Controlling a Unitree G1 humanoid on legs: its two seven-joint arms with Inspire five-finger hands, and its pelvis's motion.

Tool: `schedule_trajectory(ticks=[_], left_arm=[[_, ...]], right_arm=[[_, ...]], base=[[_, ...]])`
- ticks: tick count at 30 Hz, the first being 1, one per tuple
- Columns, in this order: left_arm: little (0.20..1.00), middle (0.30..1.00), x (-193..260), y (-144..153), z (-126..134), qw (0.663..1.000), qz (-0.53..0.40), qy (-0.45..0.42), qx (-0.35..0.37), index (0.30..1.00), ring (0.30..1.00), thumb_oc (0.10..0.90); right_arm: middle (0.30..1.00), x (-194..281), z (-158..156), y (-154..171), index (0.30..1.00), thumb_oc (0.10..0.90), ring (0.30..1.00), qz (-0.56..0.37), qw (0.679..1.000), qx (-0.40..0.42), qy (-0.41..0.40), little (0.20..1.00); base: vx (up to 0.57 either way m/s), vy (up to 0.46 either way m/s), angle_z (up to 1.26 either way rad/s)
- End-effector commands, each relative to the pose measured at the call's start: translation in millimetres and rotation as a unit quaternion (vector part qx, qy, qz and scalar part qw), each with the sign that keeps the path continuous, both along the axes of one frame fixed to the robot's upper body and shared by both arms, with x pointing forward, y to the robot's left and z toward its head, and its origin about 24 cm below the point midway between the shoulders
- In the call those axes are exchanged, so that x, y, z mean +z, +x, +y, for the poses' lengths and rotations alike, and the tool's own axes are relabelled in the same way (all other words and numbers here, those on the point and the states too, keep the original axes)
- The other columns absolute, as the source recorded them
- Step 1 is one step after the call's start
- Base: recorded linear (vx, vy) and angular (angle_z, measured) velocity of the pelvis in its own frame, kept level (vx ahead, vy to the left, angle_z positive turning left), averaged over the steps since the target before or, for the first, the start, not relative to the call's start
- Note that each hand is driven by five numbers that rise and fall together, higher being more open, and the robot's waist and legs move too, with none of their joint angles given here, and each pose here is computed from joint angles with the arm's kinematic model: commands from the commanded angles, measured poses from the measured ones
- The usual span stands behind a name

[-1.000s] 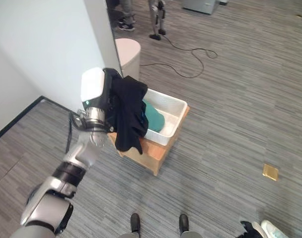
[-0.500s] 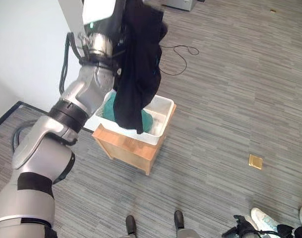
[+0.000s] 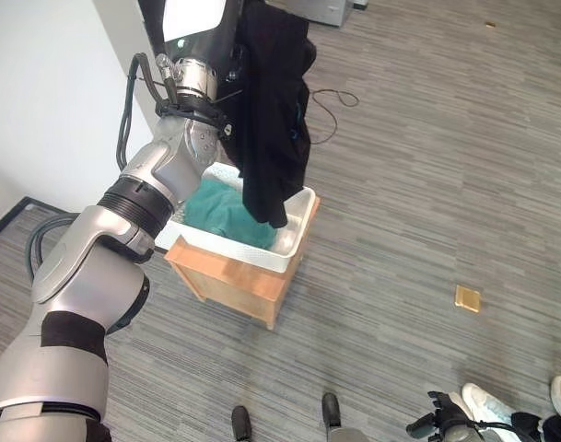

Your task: Pick up bed clothes into laundry basket.

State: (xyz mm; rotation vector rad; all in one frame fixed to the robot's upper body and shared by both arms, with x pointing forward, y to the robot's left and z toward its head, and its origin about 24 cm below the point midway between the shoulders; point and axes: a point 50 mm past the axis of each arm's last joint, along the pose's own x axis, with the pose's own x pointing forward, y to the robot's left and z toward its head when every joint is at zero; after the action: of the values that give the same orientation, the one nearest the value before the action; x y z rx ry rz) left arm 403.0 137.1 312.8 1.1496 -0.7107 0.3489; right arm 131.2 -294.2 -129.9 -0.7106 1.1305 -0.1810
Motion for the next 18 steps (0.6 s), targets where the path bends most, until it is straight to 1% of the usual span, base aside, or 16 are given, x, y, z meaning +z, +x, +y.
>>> schedule_trajectory(ticks=[1, 4, 5, 6, 7, 9, 11, 16, 18], left_arm=[[0.3, 0.3, 82.0, -14.8, 1.4, 0.993, -0.111, -0.006, 0.033, 0.3, 0.3, 0.4], [0.3, 0.3, 82.3, -14.9, 1.3, 0.993, -0.111, -0.005, 0.033, 0.3, 0.3, 0.4], [0.3, 0.3, 77.2, -10.4, 3.3, 0.994, -0.097, 0.001, 0.046, 0.3, 0.3, 0.4], [0.3, 0.3, 72.6, -7.6, 2.5, 0.995, -0.088, 0.01, 0.052, 0.3, 0.3, 0.4], [0.3, 0.3, 69.8, -6.2, 1.5, 0.994, -0.086, 0.017, 0.061, 0.3, 0.3, 0.4], [0.3, 0.3, 68.9, -6.2, 4.8, 0.993, -0.09, 0.009, 0.07, 0.3, 0.3, 0.4], [0.3, 0.3, 63.3, -2.0, 7.1, 0.993, -0.072, 0.026, 0.089, 0.3, 0.3, 0.4], [0.3, 0.3, 62.7, -1.8, 9.1, 0.993, -0.071, 0.025, 0.092, 0.3, 0.3, 0.4], [0.3, 0.3, 55.9, 0.3, 13.5, 0.992, -0.066, 0.027, 0.103, 0.3, 0.3, 0.4]], right_arm=[[0.9, 13.2, -30.5, -1.5, 0.9, 0.8, 0.9, 0.006, 0.998, -0.008, -0.063, 0.9], [0.9, 13.1, -30.2, -1.3, 0.9, 0.8, 0.9, 0.005, 0.998, -0.008, -0.062, 0.9], [0.9, 14.4, -30.7, 1.1, 0.9, 0.8, 0.9, -0.001, 0.998, -0.007, -0.066, 0.9], [0.9, 17.8, -26.2, 16.5, 0.9, 0.8, 0.9, -0.016, 0.998, 0.01, -0.061, 0.9], [0.9, 15.2, -16.8, 20.5, 0.9, 0.8, 0.9, -0.019, 0.998, 0.036, -0.057, 0.9], [0.9, 13.1, -13.3, 18.2, 0.9, 0.8, 0.9, -0.021, 0.997, 0.038, -0.06, 0.9], [0.9, 6.1, -6.1, 6.7, 0.9, 0.8, 0.9, -0.011, 0.997, 0.046, -0.063, 0.9], [0.9, 8.8, -9.2, 8.9, 0.9, 0.8, 0.9, -0.021, 0.996, 0.043, -0.071, 0.9], [0.9, 11.2, -8.4, 14.9, 0.9, 0.8, 0.9, -0.033, 0.996, 0.05, -0.073, 0.9]], base=[[-0.01, 0.006, -0.21], [-0.01, -0.001, -0.13], [-0.04, -0.005, -0.04], [-0.04, -0.01, -0.01], [-0.03, -0.006, -0.01], [-0.02, 0.001, -0.02], [-0.09, -0.023, -0.03], [-0.06, -0.017, -0.02], [-0.09, -0.019, -0.07]])
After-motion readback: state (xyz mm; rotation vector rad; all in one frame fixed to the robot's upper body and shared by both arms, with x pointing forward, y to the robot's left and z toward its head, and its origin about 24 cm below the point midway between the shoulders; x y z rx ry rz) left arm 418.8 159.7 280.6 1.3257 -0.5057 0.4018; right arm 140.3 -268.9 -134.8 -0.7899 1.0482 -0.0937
